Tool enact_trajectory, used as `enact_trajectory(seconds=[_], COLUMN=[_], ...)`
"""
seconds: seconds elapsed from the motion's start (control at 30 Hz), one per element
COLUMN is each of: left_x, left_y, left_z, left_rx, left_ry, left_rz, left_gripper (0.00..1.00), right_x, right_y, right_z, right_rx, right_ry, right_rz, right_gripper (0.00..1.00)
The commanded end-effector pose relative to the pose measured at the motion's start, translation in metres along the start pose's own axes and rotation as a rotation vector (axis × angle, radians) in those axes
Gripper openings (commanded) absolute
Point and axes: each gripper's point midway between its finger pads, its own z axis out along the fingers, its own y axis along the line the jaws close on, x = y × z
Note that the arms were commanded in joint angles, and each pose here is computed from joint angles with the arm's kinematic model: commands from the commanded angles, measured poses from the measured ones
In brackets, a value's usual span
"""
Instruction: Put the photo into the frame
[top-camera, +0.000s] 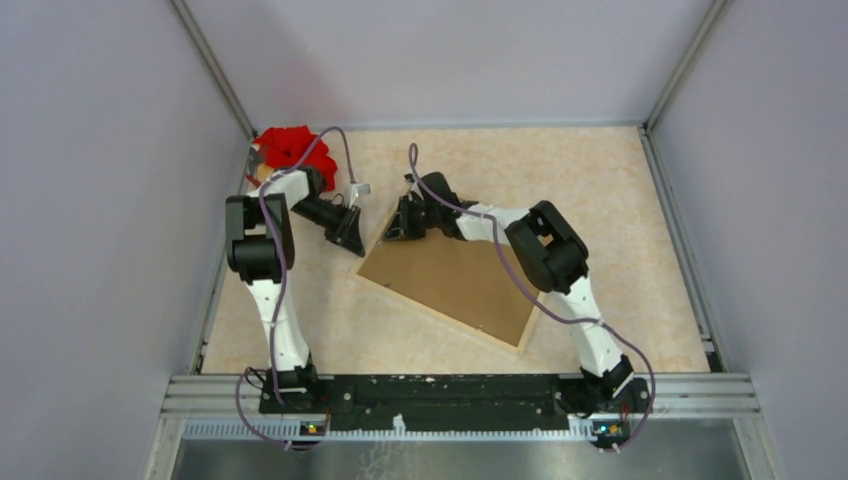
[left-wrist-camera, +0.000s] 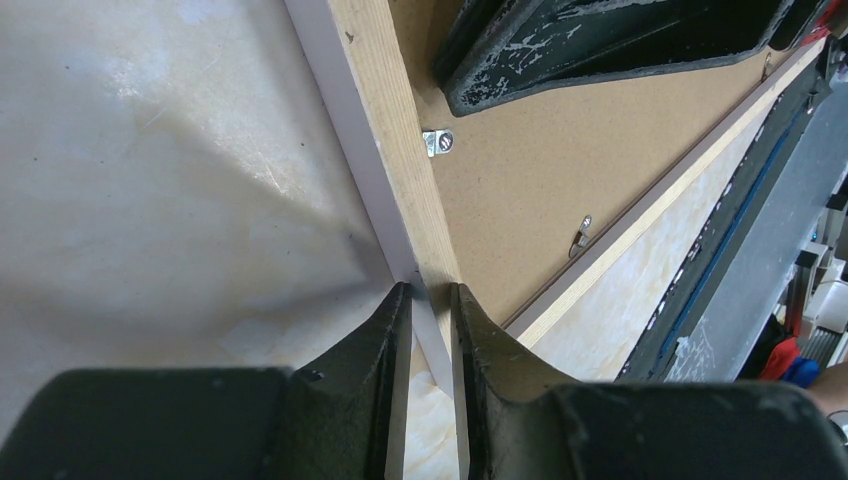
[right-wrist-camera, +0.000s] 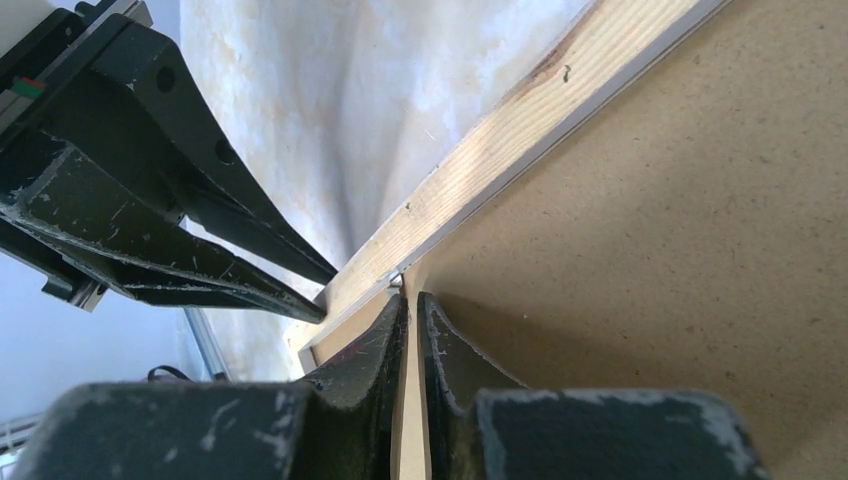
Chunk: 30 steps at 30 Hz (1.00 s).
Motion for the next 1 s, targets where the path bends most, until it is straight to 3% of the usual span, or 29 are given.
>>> enact_trajectory(seconds=[0.0, 0.3, 0.67, 0.83, 0.97], left_x=[-0.006, -0.006, -0.011, -0.012, -0.015], left_y=[-0.001, 0.000, -0.003, -0.003, -0.010], left_z=[-0.002, -0.003, -0.006, -0.010, -0.019], left_rx=[-0.024, -0.030, -0.031, -0.042, -0.062], left_ry=[-0.008, -0.007, -0.020, -0.019, -0.023], left_rz=[0.064, 0.066, 0.071, 0.070, 0.082], left_gripper=[0.25, 0.25, 0.25, 0.26, 0.32], right_x=[0.003, 0.020, -0.008, -0.036, -0.042], right_y=[0.006, 0.005, 0.028, 0.041, 0.053], right_z=[0.009, 0.018, 0.012, -0.001, -0.037], right_rx=[-0.004, -0.011, -0.013, 0.008, 0.111], right_ry=[0.015, 0.059, 0.024, -0.003, -0.034], right_rz=[-0.039, -0.032, -0.104, -0.171, -0.335], right_gripper=[0.09, 0.09, 0.12, 0.25, 0.55])
